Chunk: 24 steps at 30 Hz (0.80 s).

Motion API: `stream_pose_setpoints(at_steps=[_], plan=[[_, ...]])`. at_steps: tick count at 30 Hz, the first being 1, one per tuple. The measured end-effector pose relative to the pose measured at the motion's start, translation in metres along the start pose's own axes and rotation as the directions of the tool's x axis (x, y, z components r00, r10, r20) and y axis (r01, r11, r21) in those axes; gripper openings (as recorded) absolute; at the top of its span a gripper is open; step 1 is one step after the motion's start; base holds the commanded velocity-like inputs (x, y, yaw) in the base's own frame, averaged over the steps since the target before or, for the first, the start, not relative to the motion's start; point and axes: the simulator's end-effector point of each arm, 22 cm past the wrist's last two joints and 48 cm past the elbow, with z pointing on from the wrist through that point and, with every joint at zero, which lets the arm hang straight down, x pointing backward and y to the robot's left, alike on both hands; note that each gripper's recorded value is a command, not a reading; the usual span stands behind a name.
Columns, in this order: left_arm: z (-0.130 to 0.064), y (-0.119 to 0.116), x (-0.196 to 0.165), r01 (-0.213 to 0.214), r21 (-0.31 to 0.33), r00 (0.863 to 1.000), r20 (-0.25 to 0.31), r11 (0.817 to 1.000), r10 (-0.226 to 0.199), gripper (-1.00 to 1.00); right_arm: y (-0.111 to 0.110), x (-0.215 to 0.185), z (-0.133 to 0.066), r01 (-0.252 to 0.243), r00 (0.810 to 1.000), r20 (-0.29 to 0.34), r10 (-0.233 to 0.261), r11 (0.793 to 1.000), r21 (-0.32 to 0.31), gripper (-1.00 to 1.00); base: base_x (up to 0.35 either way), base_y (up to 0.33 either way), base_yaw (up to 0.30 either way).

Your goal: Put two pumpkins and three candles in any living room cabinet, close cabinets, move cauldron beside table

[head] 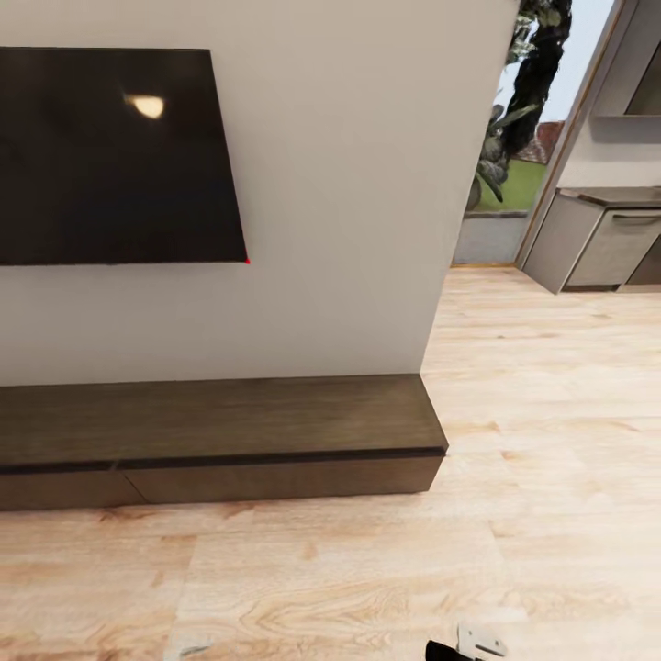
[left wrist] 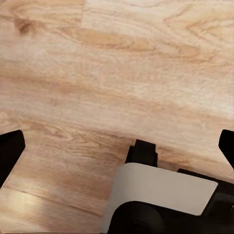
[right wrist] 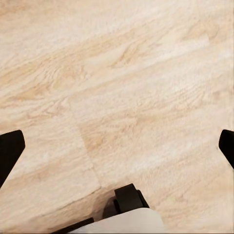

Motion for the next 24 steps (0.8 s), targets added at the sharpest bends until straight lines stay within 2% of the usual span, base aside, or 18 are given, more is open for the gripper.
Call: stream_pose_setpoints(at_steps=[3,6,19,24], plan=[[-0.001,0.022,0.018,-0.002,-0.03,1.0,-0.001,1.0,0.002,1.0,-0.011,0.005,-0.004,0.008,1.0,-0.014,-0.008,1.0,0.02,1.0,0.0,0.0,0.0],[-0.005,0.037,0.052,-0.018,-0.05,0.999,-0.032,0.999,0.017,1.0,-0.02,0.01,-0.008,0.016,0.999,-0.029,-0.015,0.999,0.035,1.0,0.0,0.0,0.0],[-0.025,0.062,0.142,-0.062,-0.069,0.988,-0.145,0.996,0.051,1.0,-0.026,0.027,-0.023,0.033,0.997,-0.069,-0.031,0.999,0.037,1.0,0.0,0.0,0.0],[-0.027,0.064,0.155,-0.068,-0.07,0.985,-0.162,0.995,0.056,1.0,-0.025,0.028,-0.023,0.034,0.997,-0.073,-0.032,0.999,0.035,1.0,0.0,0.0,0.0]])
